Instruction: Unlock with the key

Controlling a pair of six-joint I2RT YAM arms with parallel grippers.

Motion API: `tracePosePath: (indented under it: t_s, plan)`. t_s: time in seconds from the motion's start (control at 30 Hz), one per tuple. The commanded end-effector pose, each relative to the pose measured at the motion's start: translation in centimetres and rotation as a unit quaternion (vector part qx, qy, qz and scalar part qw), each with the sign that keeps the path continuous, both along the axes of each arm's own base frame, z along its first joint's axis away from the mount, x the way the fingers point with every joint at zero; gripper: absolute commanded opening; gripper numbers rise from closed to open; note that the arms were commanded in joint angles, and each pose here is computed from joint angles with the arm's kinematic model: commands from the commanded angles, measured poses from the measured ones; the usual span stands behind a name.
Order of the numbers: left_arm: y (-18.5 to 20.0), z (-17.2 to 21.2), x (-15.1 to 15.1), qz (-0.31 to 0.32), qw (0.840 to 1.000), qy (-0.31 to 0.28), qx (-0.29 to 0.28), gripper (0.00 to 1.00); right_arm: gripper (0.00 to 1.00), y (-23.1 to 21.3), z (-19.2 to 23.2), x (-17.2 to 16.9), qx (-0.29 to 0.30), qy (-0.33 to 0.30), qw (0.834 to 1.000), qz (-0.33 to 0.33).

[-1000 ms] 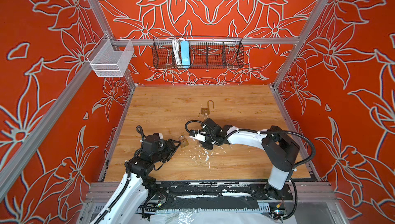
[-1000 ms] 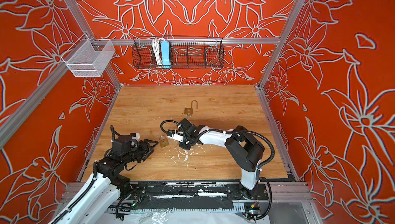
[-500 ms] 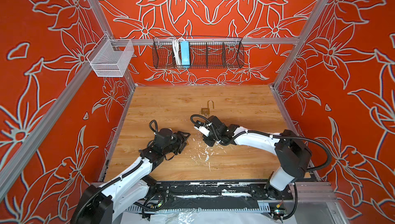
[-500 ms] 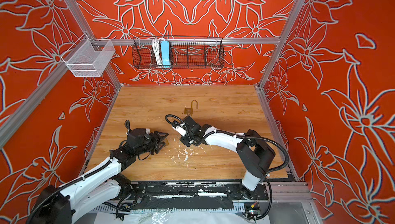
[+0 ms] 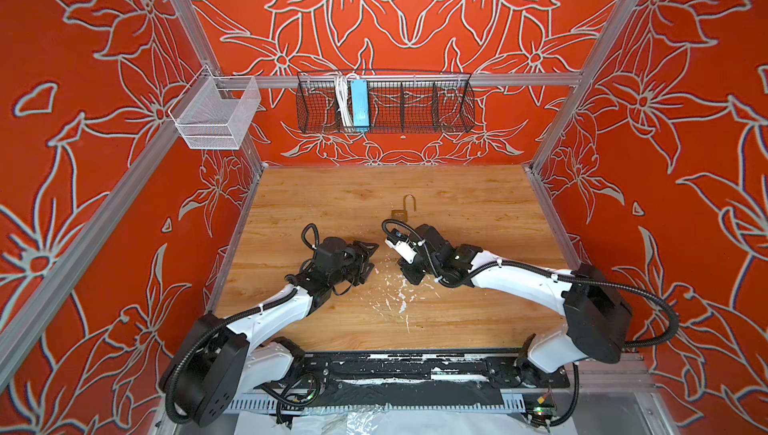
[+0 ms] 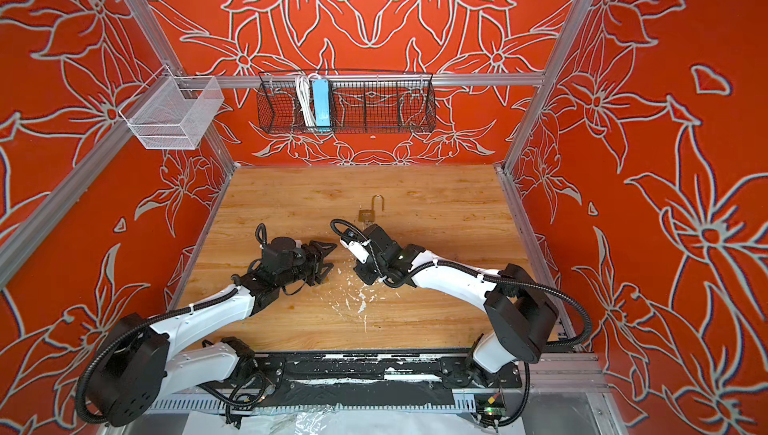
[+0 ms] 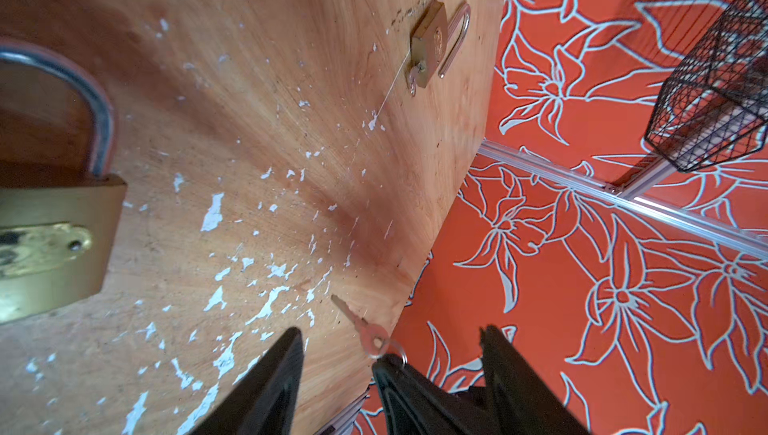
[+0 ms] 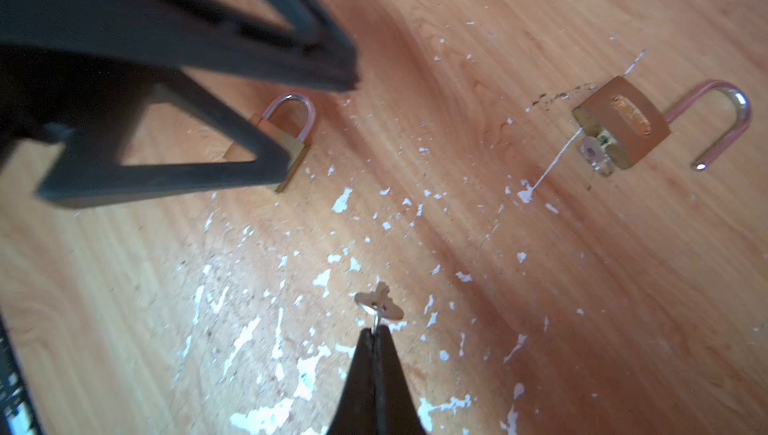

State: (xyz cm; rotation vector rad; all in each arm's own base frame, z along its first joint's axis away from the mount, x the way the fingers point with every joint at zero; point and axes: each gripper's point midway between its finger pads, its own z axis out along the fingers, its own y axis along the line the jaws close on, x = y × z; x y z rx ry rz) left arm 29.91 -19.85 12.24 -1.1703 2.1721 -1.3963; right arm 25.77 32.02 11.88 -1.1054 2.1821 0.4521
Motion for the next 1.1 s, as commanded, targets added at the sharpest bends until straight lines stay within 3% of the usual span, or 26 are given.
tracePosePath:
  t_s: [0.0,0.17,0.37,0.63,1.07]
  plan:
    - [-1.9,1.8,1.0,-0.059,0.997,-0.05,0.006,0.68,0.0,1.0,2.3,-1.4,0.046,-0.016,0.998,0.044]
    - [-4.8,2.6,1.6,-0.153,0.982,-0.108,-0.007,0.68,0.0,1.2,3.6,-3.0,0.069,-0.025,0.993,0.09]
    - [-6.7,1.9,0.4,-0.234,0.965,-0.111,-0.039,0.68,0.0,0.5,3.9,-3.4,0.064,-0.051,0.991,0.102]
    - [-6.6,2.8,-1.1,-0.258,0.958,-0.122,-0.038,0.71,0.0,0.8,3.7,-2.4,0.046,-0.059,0.992,0.098]
    - [-5.9,2.3,-3.1,-0.268,0.959,-0.087,-0.035,0.77,0.0,0.8,4.3,-1.6,0.031,-0.081,0.991,0.1]
